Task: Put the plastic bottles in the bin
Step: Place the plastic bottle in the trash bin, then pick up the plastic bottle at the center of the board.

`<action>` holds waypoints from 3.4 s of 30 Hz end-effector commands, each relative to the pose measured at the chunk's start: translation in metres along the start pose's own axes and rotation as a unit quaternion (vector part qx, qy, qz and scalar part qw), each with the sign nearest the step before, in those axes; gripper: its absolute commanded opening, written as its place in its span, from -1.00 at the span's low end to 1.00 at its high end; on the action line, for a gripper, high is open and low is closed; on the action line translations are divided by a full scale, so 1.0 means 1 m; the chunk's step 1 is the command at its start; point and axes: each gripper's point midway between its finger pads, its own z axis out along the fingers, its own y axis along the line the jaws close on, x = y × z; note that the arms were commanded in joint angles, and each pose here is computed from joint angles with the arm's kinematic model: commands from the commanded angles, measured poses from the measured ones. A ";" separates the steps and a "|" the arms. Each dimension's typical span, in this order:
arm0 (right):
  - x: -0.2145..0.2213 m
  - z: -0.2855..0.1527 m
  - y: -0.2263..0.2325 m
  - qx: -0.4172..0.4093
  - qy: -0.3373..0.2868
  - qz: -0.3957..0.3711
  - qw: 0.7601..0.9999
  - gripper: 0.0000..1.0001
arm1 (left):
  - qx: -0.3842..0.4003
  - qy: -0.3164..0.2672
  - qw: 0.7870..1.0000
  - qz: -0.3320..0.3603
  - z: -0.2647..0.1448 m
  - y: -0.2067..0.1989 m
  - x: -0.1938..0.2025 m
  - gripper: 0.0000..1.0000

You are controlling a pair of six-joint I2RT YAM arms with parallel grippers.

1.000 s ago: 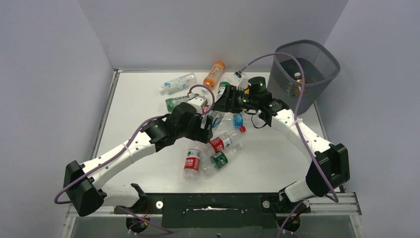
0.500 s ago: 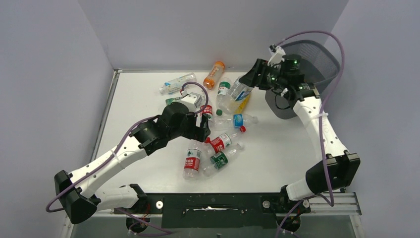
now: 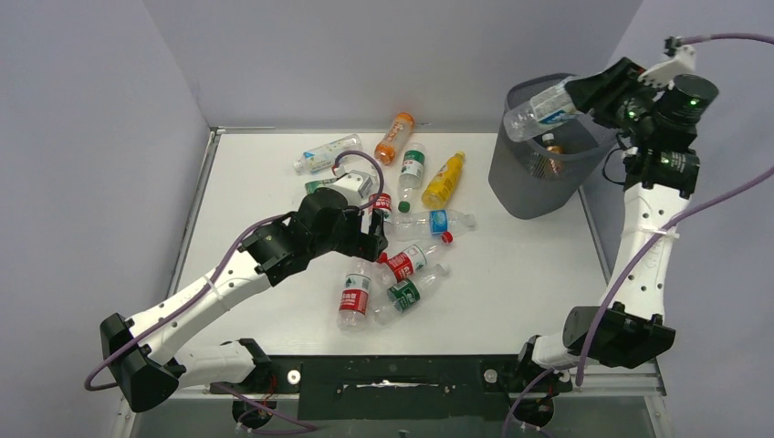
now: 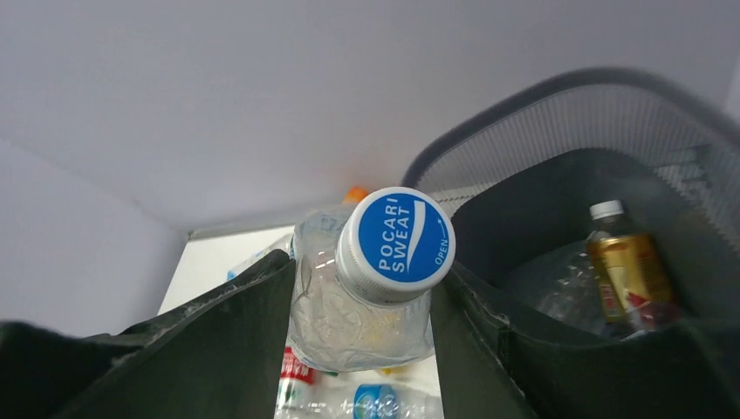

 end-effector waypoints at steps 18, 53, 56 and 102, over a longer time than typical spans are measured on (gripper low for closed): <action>-0.092 0.032 -0.109 0.041 -0.122 0.052 0.990 0.33 | 0.012 -0.027 1.000 -0.009 -0.005 -0.003 -0.011 0.71; 0.061 0.007 0.030 -0.041 0.046 -0.004 0.998 0.96 | -0.079 0.150 0.977 -0.131 0.032 0.059 0.101 0.72; 0.080 0.007 0.034 -0.044 0.062 -0.004 0.997 0.95 | -0.078 0.167 0.972 -0.143 0.028 0.057 0.116 0.71; 0.213 0.017 0.047 -0.065 0.187 0.008 0.980 0.97 | -0.149 0.210 0.950 -0.176 0.020 0.054 0.211 0.11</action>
